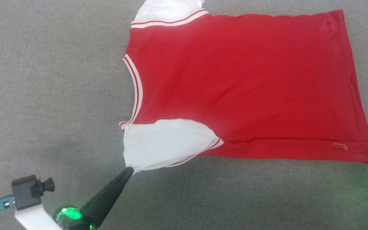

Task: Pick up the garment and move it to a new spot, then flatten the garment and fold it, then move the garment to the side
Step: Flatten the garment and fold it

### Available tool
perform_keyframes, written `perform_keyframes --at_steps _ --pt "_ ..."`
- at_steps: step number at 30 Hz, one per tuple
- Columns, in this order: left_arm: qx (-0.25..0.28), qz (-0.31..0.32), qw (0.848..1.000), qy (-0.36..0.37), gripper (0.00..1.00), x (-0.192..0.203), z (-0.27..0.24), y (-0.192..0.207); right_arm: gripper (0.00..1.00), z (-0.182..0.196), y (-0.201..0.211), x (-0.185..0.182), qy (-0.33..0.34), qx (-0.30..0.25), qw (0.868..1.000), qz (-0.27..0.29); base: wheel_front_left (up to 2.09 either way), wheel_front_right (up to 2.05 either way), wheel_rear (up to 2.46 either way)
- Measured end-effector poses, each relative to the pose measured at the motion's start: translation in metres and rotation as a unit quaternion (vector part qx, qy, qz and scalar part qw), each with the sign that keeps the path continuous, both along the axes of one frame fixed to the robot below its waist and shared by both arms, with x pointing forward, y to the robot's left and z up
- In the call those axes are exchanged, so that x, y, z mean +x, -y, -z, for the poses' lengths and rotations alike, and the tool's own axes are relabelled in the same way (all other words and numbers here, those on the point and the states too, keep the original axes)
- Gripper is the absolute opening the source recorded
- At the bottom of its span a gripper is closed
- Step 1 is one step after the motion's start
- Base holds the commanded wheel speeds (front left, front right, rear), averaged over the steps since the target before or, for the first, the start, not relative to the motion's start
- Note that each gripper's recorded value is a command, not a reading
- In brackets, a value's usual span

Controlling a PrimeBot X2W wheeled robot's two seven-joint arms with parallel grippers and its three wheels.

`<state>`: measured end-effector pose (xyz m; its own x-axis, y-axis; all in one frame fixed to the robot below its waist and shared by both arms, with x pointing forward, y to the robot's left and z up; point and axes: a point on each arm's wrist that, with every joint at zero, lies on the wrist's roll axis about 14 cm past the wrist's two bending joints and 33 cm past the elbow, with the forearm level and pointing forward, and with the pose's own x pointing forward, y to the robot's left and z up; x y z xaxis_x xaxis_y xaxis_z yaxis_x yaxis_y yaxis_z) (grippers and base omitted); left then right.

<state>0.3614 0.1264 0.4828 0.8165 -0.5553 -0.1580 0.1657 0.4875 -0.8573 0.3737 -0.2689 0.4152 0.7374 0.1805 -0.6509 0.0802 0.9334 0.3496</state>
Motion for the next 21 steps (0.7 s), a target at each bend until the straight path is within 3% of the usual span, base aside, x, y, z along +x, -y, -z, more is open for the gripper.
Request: perform_keyframes --at_steps 6,13,21 --pt "-0.002 0.001 0.999 0.048 0.00 0.011 -0.024 0.001 0.00 -0.025 -0.002 0.016 0.049 -0.004 0.999 0.008 0.00 0.00 0.00" --pt "-0.004 0.002 0.992 0.125 0.00 0.076 -0.062 0.002 0.00 -0.045 0.001 0.076 0.104 -0.004 0.994 0.015 0.00 0.00 0.00" --pt "0.016 -0.021 0.993 0.115 0.00 0.145 -0.043 -0.005 0.00 -0.019 0.000 0.124 0.092 -0.004 0.995 0.023 0.00 0.00 0.00"
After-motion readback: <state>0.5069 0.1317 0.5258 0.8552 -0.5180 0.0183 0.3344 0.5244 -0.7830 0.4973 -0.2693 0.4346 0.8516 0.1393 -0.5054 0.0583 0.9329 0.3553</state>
